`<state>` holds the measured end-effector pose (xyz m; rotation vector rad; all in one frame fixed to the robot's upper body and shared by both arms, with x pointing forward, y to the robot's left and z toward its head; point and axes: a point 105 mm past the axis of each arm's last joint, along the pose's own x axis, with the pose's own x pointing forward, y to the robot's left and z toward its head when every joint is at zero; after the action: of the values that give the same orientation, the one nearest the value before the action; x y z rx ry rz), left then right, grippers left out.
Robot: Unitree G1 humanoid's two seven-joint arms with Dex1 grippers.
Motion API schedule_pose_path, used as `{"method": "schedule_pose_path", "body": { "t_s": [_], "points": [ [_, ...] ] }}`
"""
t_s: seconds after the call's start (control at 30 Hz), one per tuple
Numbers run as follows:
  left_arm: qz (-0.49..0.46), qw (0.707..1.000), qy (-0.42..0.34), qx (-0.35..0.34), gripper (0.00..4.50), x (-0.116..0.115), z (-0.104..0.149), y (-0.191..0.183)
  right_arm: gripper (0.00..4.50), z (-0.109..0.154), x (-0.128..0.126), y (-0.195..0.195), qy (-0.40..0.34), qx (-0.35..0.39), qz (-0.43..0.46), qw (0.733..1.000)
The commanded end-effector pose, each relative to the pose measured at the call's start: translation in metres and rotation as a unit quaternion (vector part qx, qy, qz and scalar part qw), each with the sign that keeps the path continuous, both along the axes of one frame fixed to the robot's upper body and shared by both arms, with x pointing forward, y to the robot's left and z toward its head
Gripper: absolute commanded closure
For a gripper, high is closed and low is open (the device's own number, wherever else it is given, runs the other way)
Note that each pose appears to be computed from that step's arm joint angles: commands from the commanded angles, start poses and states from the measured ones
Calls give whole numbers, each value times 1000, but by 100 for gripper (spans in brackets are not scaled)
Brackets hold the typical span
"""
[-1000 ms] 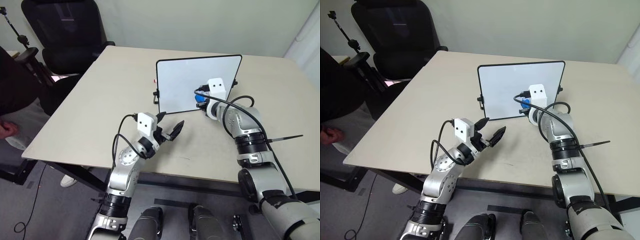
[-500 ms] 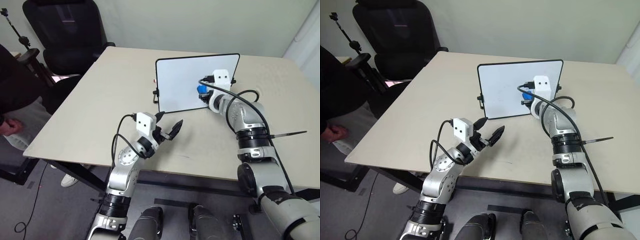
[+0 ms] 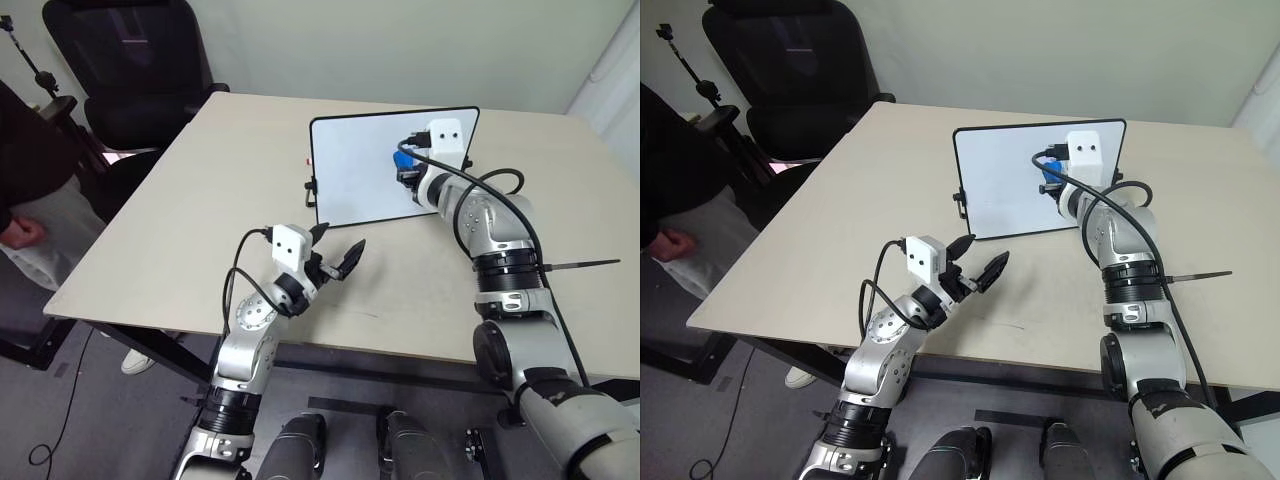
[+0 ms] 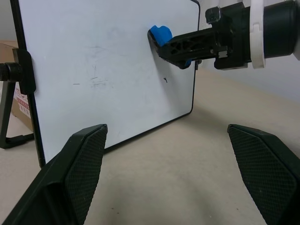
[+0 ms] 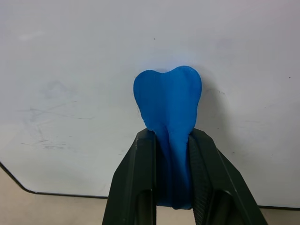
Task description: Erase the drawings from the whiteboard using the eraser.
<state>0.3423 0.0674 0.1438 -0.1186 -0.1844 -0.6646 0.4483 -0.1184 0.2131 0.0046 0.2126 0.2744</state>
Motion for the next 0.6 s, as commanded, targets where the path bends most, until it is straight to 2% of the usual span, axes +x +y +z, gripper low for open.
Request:
{"method": "schedule_pose_path", "body": {
  "t_s": [0.03,0.27,0.33,0.4,0.5,0.6],
  "points": [
    [0,1000,-31,-6,0,-3,16,0,379,-25,2,-5,39,-14,-14,999],
    [2,999,-33,-6,0,-4,17,1,379,-56,-3,14,72,-25,26,997],
    [2,999,-33,-6,0,-4,17,1,379,-57,-3,15,72,-29,27,997],
    [3,999,-33,-6,0,-5,17,1,379,-52,-1,14,64,-23,21,997],
    [4,999,-33,-7,0,-5,18,2,379,-27,6,1,28,1,-4,1000],
    [5,999,-33,-8,0,-6,18,2,379,-14,8,-8,11,11,-15,1000]
  ]
}}
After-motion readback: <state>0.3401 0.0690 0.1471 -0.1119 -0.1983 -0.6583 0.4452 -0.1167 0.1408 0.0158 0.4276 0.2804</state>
